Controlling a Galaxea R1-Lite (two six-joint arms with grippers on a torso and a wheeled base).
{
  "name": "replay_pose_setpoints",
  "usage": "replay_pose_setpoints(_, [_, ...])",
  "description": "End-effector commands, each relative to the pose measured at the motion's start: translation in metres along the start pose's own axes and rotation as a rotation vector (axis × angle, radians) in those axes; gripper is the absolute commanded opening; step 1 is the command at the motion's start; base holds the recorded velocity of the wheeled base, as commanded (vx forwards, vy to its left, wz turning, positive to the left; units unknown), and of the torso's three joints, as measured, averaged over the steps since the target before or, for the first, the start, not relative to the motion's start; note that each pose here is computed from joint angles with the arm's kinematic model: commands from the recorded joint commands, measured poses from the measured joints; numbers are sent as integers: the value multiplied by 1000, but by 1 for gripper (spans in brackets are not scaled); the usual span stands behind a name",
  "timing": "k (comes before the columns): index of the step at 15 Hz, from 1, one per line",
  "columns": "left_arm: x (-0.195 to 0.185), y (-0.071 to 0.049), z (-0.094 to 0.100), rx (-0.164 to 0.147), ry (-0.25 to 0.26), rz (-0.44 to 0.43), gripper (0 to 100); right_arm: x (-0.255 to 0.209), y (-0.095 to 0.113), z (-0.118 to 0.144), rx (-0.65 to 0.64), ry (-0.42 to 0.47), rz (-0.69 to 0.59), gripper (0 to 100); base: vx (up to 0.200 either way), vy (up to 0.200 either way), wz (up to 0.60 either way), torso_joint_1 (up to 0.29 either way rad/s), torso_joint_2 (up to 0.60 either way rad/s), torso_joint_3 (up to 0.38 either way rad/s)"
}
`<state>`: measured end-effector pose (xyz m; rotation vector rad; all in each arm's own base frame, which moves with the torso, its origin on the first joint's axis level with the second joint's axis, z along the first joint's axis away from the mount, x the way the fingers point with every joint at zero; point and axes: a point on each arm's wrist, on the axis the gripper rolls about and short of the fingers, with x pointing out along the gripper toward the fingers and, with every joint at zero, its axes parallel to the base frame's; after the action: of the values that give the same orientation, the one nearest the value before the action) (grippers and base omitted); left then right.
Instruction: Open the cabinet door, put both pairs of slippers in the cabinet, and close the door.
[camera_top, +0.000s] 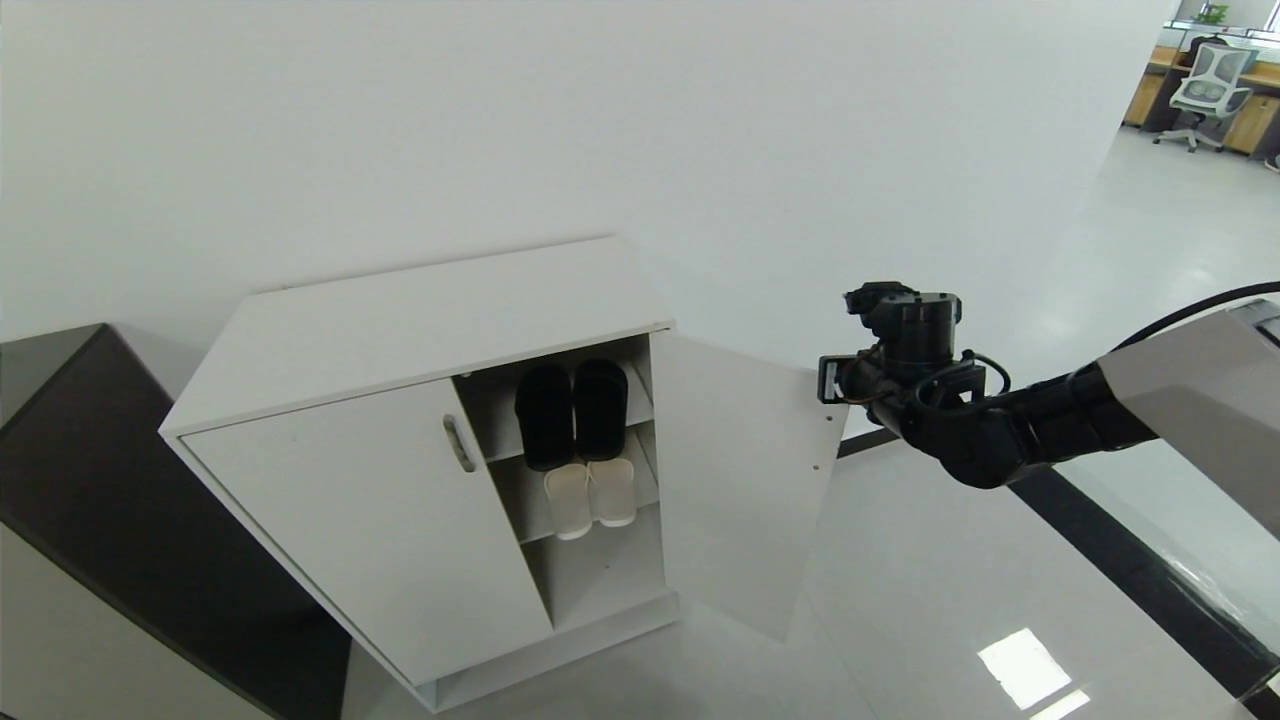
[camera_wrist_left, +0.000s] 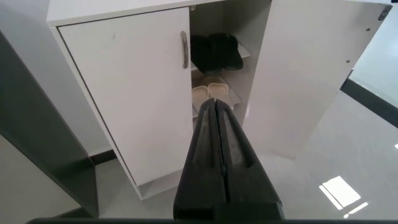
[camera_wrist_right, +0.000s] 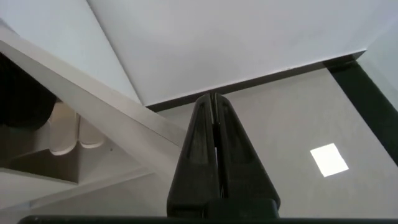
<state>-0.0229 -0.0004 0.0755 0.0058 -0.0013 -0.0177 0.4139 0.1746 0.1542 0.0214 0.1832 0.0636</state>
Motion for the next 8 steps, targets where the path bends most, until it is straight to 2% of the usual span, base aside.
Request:
replay_pose_setpoints(1, [0,0,0,0,1,2,0,3,0,-4,-3,9,-3,0,0,0,0,0,0,0])
replay_pose_setpoints(5, [0,0,0,-1,1,2,0,-6,4,-3,-8,14,10,0,0,0,0,0,0,0])
replay_pose_setpoints(8, [0,0,0,-1,1,2,0,-28,14,-1,-17,25,44,0,0,0,0,0,0,0])
